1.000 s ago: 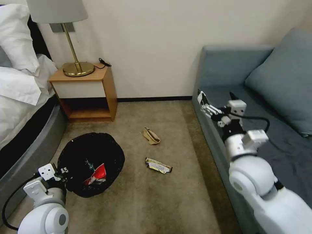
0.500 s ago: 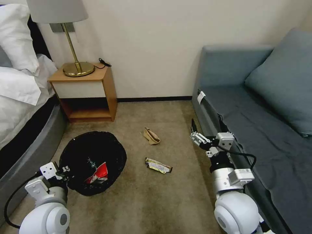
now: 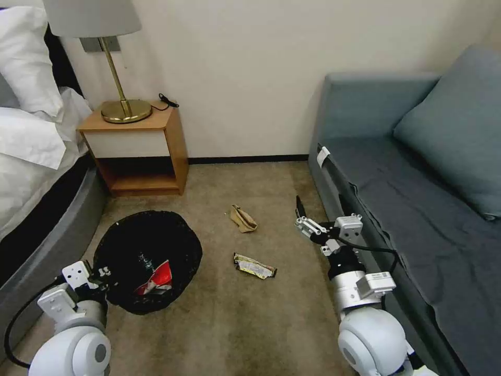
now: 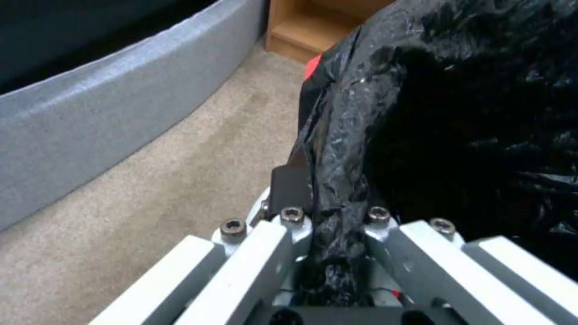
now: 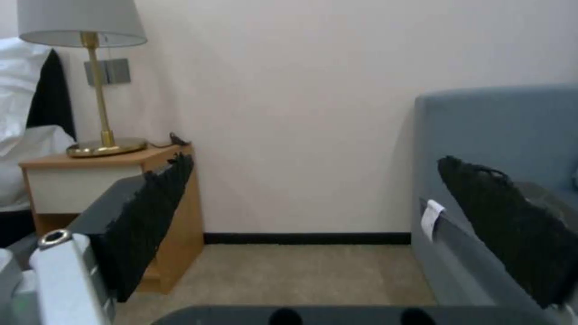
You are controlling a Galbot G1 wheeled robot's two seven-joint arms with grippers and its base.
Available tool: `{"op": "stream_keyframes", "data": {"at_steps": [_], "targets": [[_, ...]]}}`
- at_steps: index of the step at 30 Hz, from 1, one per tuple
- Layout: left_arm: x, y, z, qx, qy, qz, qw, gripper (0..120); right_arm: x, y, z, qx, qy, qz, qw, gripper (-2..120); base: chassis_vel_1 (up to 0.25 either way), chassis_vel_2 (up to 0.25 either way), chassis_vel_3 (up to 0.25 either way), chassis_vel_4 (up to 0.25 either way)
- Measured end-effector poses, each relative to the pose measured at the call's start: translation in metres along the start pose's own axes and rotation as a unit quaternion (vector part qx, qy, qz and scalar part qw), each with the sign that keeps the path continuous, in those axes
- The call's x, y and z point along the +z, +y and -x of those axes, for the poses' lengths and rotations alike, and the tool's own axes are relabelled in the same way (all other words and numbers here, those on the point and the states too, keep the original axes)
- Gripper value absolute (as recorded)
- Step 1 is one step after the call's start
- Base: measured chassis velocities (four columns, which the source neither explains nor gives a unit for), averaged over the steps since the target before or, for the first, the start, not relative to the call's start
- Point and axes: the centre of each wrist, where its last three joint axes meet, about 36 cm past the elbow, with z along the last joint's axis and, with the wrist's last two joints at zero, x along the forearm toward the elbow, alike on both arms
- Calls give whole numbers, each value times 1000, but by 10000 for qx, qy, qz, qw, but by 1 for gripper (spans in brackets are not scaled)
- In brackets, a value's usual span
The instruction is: Pick up the trash bin, then pick up the garbage on the floor and place it into the trash bin.
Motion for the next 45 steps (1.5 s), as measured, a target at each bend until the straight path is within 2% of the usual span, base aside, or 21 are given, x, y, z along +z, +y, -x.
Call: {"op": "stream_keyframes", "data": {"at_steps": [6, 14, 19, 40, 45], "targets": [[-4, -2, -2, 23, -65, -28, 10000, 3, 2, -3, 2, -67, 6, -55, 10000, 100, -61, 56, 66, -55], [-14, -4, -7, 33, -165, -53, 9998, 3, 7, -12, 4, -257, 203, 220, 9992, 100, -88, 80, 87, -81], [-18, -5, -9, 43, -216, -59, 9997, 3, 12, -16, 5, -414, 285, 227, 9985, 100, -48, 46, 53, -50], [-13, -1, -11, -34, -159, -37, 9999, 3, 20, -10, 17, -786, 149, 217, 9966, 100, -51, 51, 47, -54], [-13, 0, -11, -37, -160, -19, 9999, 3, 29, -16, 40, -1183, 22, -53, 9930, 100, 0, 0, 0, 0]]}}
